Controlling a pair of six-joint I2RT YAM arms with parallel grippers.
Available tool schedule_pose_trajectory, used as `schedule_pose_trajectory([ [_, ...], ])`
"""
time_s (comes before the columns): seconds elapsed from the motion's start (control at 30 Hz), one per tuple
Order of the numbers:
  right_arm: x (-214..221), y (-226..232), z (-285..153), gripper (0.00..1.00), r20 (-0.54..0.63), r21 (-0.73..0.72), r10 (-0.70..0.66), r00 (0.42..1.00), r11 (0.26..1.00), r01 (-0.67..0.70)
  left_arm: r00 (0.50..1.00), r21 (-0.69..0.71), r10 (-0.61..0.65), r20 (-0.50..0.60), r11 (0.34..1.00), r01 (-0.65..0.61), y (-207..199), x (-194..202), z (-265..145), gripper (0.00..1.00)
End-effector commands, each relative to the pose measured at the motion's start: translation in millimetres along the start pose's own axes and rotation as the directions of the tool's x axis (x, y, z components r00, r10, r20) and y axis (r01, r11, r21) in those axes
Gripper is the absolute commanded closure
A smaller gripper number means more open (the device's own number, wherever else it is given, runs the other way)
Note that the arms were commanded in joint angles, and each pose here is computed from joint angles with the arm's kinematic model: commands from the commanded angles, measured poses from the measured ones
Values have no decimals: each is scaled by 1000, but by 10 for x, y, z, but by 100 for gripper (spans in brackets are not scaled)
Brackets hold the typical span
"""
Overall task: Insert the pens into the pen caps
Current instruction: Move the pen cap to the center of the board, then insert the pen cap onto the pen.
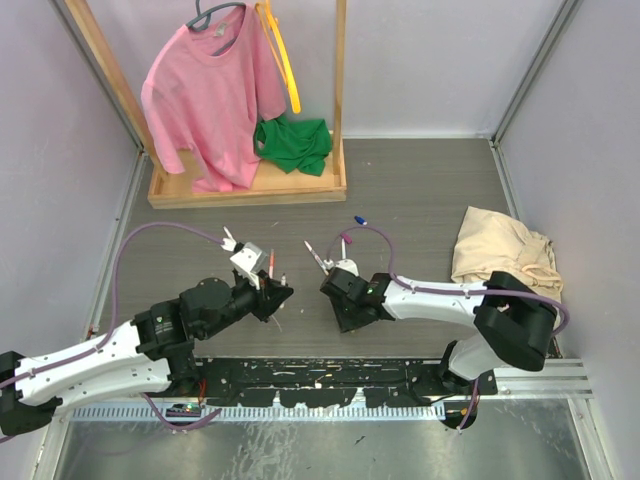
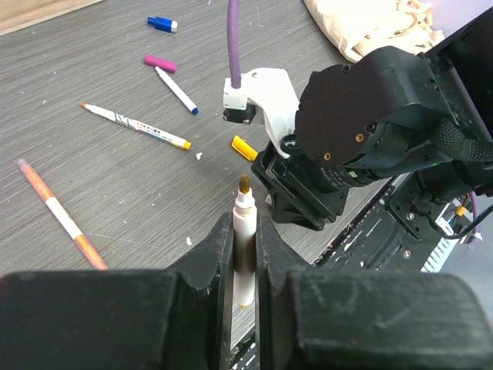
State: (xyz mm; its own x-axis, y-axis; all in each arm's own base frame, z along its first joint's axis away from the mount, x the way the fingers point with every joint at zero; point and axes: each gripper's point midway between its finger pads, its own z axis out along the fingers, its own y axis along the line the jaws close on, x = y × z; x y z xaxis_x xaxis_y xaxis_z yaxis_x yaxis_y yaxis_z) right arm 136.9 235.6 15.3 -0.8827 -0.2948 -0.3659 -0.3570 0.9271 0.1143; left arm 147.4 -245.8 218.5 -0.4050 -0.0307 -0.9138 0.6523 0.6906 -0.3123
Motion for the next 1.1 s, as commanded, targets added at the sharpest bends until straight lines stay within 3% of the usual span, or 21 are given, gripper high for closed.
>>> schedule_pose_trajectory([
  [0.0, -115, 20, 10, 63, 19, 28, -27, 999, 999, 26, 996, 8, -36, 81, 999, 35, -55, -279, -59, 100],
  [0.47, -37, -114, 65, 66, -53, 102, -103, 993, 989, 108, 996, 7, -37, 84, 999, 36, -51, -288, -66, 100],
  [0.53, -29, -110, 74, 71, -59, 100, -112, 992, 988, 117, 996, 6, -38, 83, 999, 37, -54, -289, -62, 100],
  [0.63, -73, -101, 50, 86, -42, 97, -116, 992, 988, 120, 996, 8, -37, 80, 999, 36, -63, -296, -57, 100],
  [0.73, -286, -114, -101, 96, 65, 110, -102, 993, 989, 95, 995, 15, -41, 90, 999, 40, -87, -340, -58, 100],
  [0.87, -729, -31, -544, 100, 292, 49, -59, 955, 998, 47, 991, 36, -39, 124, 999, 35, -169, -480, -9, 100],
  [1.07, -1392, 149, -1525, 100, 638, -148, 70, 767, 988, 32, 982, 152, 8, 188, 988, -37, -492, -690, 218, 100],
])
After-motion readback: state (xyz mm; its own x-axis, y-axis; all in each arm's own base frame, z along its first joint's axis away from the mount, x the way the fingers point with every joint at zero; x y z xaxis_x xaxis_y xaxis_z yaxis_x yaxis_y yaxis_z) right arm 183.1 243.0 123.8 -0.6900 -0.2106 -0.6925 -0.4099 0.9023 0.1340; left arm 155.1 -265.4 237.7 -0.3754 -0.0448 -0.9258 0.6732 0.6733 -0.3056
